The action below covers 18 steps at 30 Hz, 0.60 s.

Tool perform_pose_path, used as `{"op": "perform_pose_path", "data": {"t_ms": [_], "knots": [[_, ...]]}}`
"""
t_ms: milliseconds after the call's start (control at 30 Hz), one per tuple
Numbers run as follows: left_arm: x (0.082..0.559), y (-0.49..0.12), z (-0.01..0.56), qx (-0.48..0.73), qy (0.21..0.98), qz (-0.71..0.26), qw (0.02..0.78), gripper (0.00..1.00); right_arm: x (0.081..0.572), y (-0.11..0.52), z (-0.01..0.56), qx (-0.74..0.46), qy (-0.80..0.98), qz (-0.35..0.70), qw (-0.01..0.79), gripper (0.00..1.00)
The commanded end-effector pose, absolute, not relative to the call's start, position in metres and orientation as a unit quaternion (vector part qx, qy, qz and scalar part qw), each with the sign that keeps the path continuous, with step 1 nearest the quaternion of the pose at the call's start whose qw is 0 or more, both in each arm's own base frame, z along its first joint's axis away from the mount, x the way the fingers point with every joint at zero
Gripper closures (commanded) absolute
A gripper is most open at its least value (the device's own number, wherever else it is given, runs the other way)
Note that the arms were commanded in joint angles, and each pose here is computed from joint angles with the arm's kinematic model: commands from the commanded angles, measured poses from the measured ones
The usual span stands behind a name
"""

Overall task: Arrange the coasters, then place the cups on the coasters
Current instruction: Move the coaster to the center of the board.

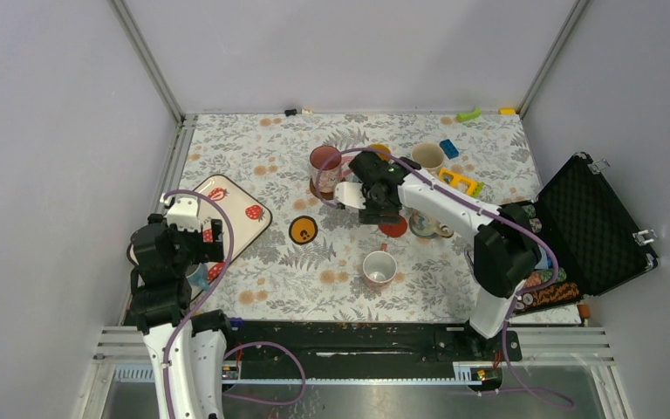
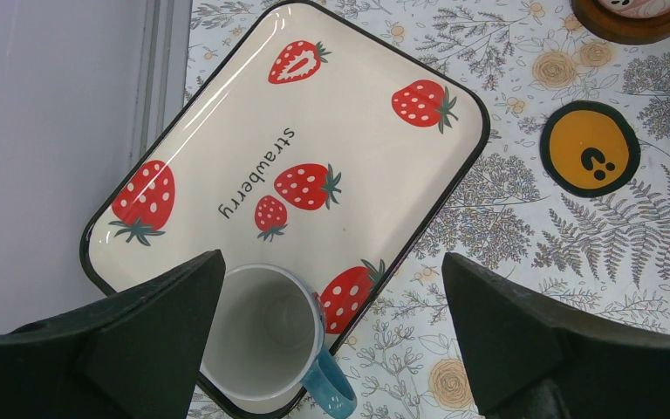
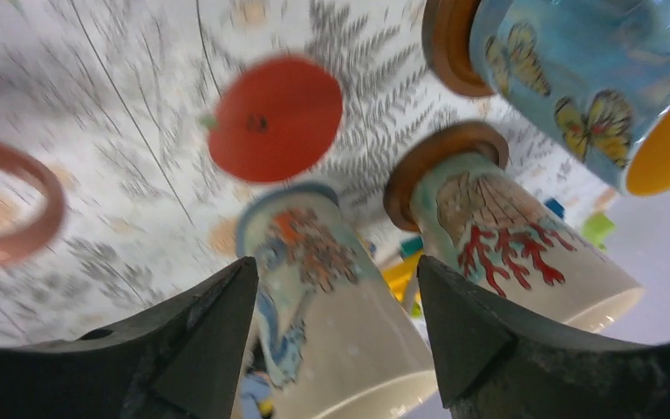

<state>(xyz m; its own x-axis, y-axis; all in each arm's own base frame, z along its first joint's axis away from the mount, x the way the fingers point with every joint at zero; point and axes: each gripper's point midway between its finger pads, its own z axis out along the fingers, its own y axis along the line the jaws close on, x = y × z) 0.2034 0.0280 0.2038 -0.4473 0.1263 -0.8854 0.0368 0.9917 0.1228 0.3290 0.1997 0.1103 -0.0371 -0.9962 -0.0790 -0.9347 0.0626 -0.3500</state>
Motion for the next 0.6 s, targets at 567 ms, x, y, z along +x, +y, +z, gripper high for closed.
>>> {"op": "perform_pose_path", "data": {"t_ms": [567], "knots": [[0.211, 0.032, 0.214, 0.044, 0.839, 0.051, 0.541, 0.02, 0.347, 0.128, 0.048, -0.813, 0.553, -0.15, -0.098, 0.18]]}}
